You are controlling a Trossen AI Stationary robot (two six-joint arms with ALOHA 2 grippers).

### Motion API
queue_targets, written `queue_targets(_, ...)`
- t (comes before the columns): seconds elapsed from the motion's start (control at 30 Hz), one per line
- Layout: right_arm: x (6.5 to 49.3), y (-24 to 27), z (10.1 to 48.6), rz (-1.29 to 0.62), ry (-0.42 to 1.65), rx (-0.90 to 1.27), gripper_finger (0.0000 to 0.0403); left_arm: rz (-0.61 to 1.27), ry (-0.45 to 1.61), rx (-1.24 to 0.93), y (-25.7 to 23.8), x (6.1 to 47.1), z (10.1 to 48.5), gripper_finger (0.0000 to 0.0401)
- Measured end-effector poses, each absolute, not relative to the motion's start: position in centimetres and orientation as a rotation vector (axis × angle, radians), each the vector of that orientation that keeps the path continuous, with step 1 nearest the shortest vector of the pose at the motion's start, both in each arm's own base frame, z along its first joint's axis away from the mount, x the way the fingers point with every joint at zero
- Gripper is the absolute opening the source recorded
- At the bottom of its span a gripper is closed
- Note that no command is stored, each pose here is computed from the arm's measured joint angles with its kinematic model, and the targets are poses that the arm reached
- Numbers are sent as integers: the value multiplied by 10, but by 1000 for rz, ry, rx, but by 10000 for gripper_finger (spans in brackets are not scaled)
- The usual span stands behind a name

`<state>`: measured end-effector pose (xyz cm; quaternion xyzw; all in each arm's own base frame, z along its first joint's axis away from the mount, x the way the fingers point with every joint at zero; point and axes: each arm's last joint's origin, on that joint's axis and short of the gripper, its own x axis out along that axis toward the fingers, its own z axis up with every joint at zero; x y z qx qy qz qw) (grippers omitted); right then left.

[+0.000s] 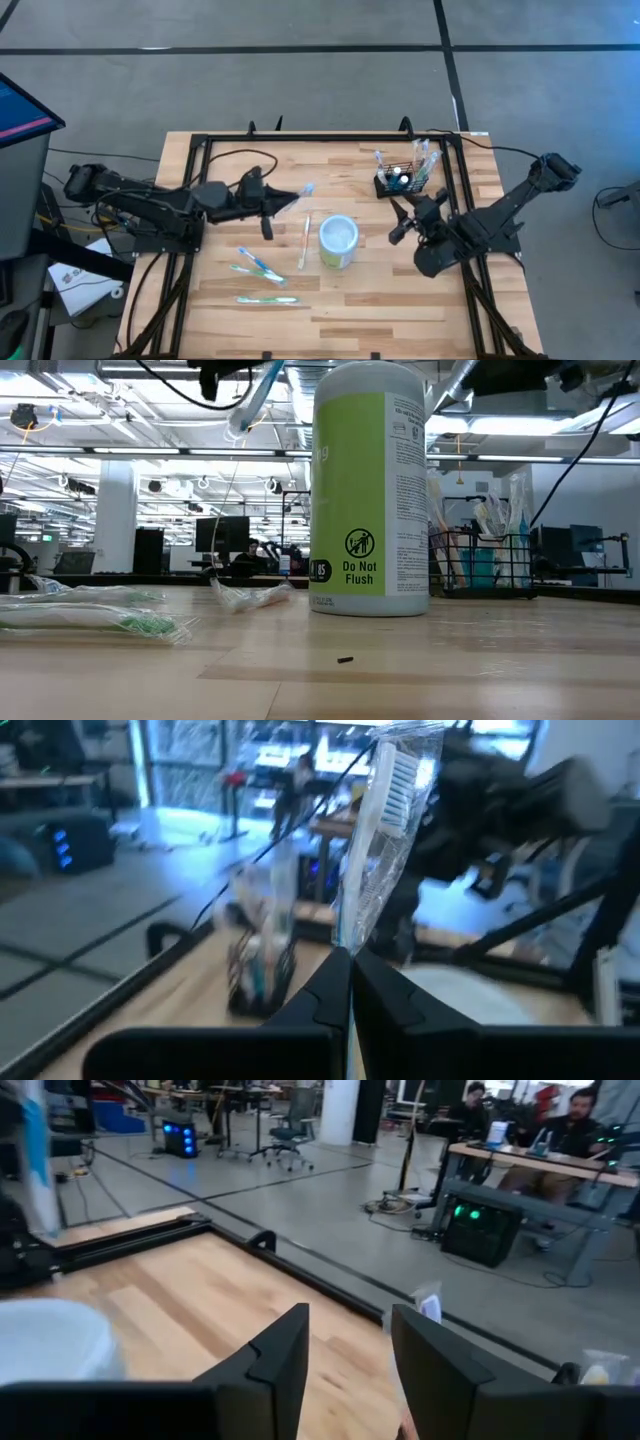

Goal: Pick & Place toothbrushing station
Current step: Put the blue toothbrush into the wire organizer

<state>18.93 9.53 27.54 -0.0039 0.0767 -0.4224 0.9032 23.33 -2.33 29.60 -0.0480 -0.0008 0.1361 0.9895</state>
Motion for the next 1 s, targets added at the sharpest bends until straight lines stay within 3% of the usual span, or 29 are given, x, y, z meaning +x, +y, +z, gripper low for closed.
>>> queue_targets(0.43, 220, 77, 291, -889, 196, -37, 132, 162, -175, -69, 1, 248, 305, 0)
queue_targets(0.73, 251, 52, 323, -607, 109, -20, 133, 146, -147, -59, 11, 263, 291, 0)
queue_targets(1.0, 271, 35, 325, -380, 36, -2, 132, 139, -176, -60, 11, 261, 295, 0)
